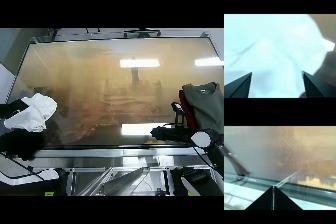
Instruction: Fold the shirts.
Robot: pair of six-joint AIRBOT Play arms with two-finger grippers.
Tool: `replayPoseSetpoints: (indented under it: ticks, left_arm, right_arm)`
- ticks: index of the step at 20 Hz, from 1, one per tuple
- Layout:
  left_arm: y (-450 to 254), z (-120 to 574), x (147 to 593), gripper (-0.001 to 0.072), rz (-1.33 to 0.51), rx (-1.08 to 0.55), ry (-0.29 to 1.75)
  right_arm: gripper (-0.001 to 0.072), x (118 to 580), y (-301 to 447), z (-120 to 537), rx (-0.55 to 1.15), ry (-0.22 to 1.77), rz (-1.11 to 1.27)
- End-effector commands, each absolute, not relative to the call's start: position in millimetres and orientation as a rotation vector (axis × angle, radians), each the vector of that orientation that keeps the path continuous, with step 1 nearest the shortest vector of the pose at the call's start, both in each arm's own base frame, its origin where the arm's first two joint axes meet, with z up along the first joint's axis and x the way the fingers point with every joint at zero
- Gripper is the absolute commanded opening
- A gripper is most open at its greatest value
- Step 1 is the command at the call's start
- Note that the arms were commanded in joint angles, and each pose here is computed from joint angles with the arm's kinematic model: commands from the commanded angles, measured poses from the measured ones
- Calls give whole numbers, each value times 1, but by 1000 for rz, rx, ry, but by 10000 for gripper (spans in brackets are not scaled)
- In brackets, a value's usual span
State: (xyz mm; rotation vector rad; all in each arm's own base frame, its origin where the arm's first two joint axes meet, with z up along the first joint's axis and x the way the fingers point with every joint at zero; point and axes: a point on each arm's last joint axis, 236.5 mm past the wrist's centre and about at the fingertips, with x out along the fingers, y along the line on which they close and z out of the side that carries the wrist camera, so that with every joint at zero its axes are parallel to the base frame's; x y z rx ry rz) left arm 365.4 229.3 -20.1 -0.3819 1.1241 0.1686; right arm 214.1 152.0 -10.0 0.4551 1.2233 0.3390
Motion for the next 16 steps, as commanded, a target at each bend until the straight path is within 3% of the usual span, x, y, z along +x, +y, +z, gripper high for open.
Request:
replayPoseSetpoints:
  ticks: [1, 6, 7, 8, 11, 16]
  left_arm:
    - [285, -58, 327, 719, 278, -511, 1190]
    - [308, -102, 307, 716, 330, -626, 1212]
    - [304, -107, 312, 673, 318, -662, 1200]
    - [297, -108, 322, 557, 299, -714, 1170]
    - [282, -95, 349, -1, 252, -791, 1086]
    - [255, -16, 390, 5, 184, -725, 928]
  right_arm:
    - [18, 215, 152, -10, 456, 1221, 339]
    - [18, 215, 152, -10, 455, 1221, 339]
    - [17, 215, 152, -10, 456, 1220, 339]
    - [18, 215, 152, -10, 455, 1221, 339]
    - [18, 215, 152, -10, 456, 1221, 339]
    - [18, 215, 153, -10, 460, 1220, 340]
